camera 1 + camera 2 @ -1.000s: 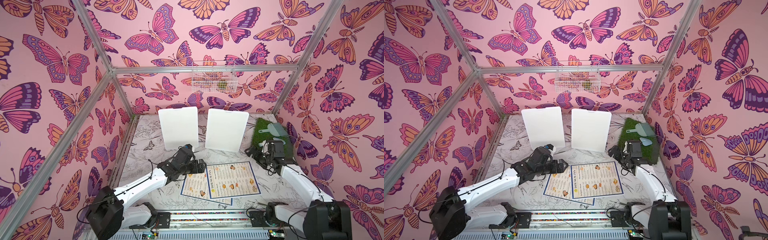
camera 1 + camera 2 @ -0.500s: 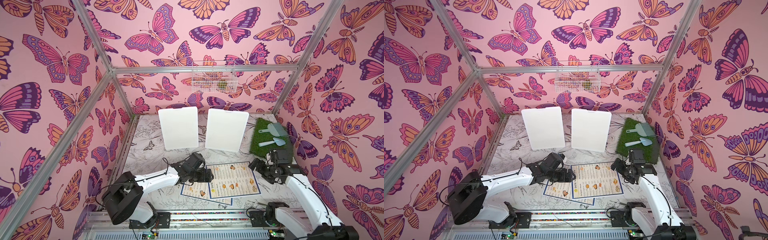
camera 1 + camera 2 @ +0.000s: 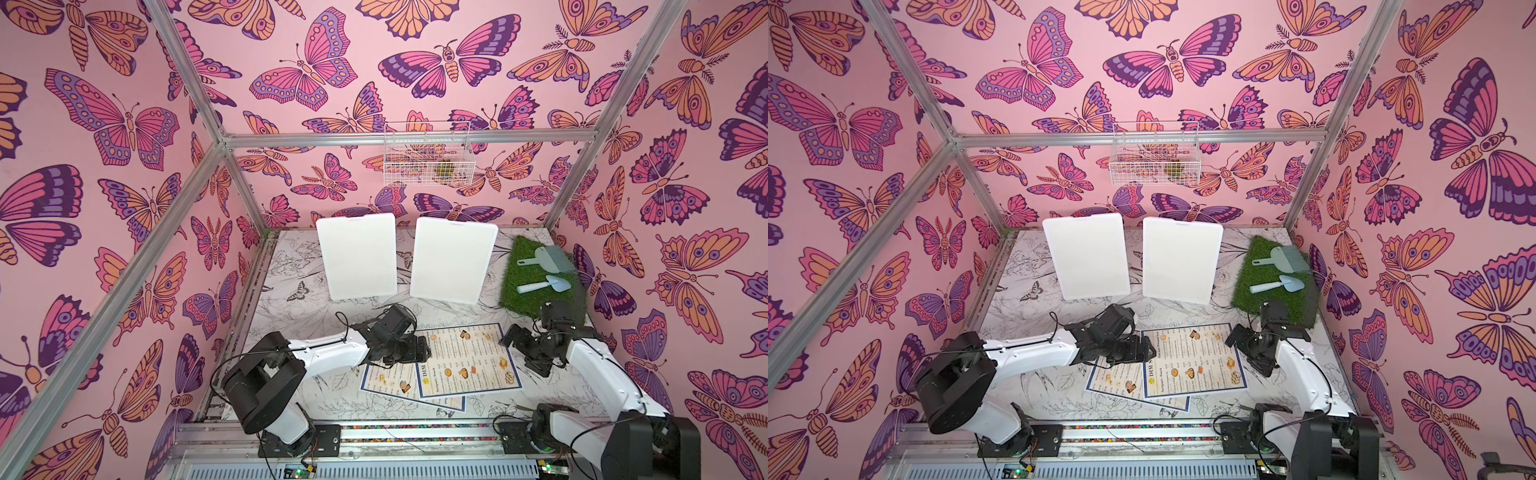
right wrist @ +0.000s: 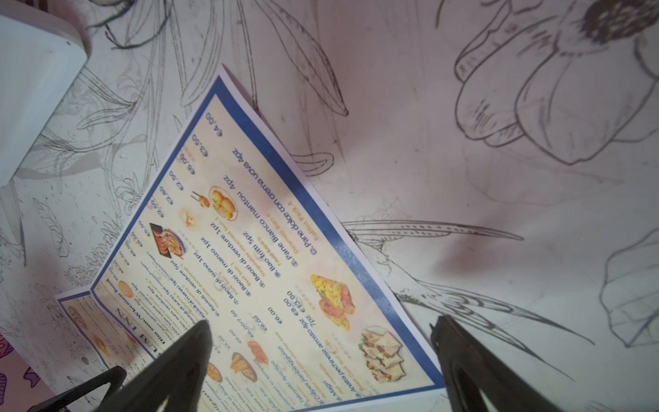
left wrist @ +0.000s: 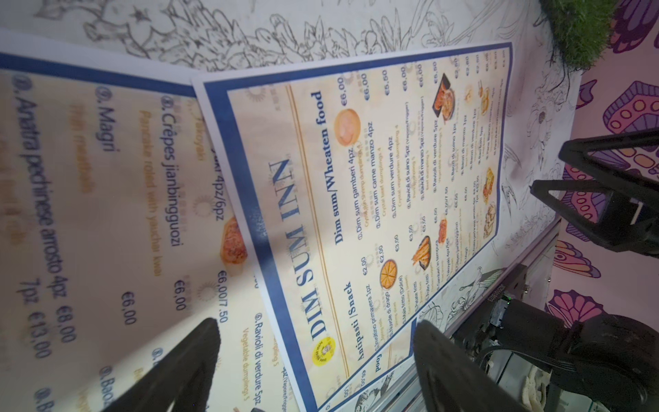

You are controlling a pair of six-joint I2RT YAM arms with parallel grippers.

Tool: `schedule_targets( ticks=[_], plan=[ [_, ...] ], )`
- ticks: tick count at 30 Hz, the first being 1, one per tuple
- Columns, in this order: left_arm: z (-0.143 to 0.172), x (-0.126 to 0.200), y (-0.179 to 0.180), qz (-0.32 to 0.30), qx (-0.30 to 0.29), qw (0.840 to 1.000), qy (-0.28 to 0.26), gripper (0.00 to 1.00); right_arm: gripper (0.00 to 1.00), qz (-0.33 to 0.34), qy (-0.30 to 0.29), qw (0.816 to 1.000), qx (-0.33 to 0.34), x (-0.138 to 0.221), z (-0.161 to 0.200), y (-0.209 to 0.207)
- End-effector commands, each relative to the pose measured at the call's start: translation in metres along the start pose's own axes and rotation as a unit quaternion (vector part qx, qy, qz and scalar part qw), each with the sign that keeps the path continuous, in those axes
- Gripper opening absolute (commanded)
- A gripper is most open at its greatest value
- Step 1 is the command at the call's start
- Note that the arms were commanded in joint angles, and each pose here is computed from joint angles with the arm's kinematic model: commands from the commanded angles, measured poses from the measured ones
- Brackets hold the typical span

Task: Insert the menus into the narrow rack
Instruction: Pick up the menu from the center of the board.

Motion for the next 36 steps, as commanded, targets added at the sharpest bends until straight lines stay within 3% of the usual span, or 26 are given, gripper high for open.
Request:
schedule_targets(
  ticks=[1, 24, 36],
  plan=[
    [0.0, -0.003, -0.004, 0.005, 0.003, 1.0, 0.006, 0.86, 0.98, -0.009, 0.014, 1.0, 0.011, -0.005, -0.002, 0.0],
    [0.003, -0.021, 0.006, -0.007, 0.035, 0.999, 0.01, 0.86, 0.99, -0.002, 0.069, 0.998, -0.001, -0.027, 0.0, -0.004],
    [0.004, -0.027, 0.009, -0.013, 0.049, 0.999, 0.011, 0.86, 0.99, -0.036, 0.099, 0.994, -0.011, -0.037, 0.01, -0.003]
  ],
)
Point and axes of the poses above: each gripper's point midway between its finger pads, its own x axis back along the fingers, its own y axis along the line the jaws close on, z = x × y, the point moved 8 cm from there along x, back along the fingers, and after that the axes turned 4 degrees about x, right-handed, at the moved point
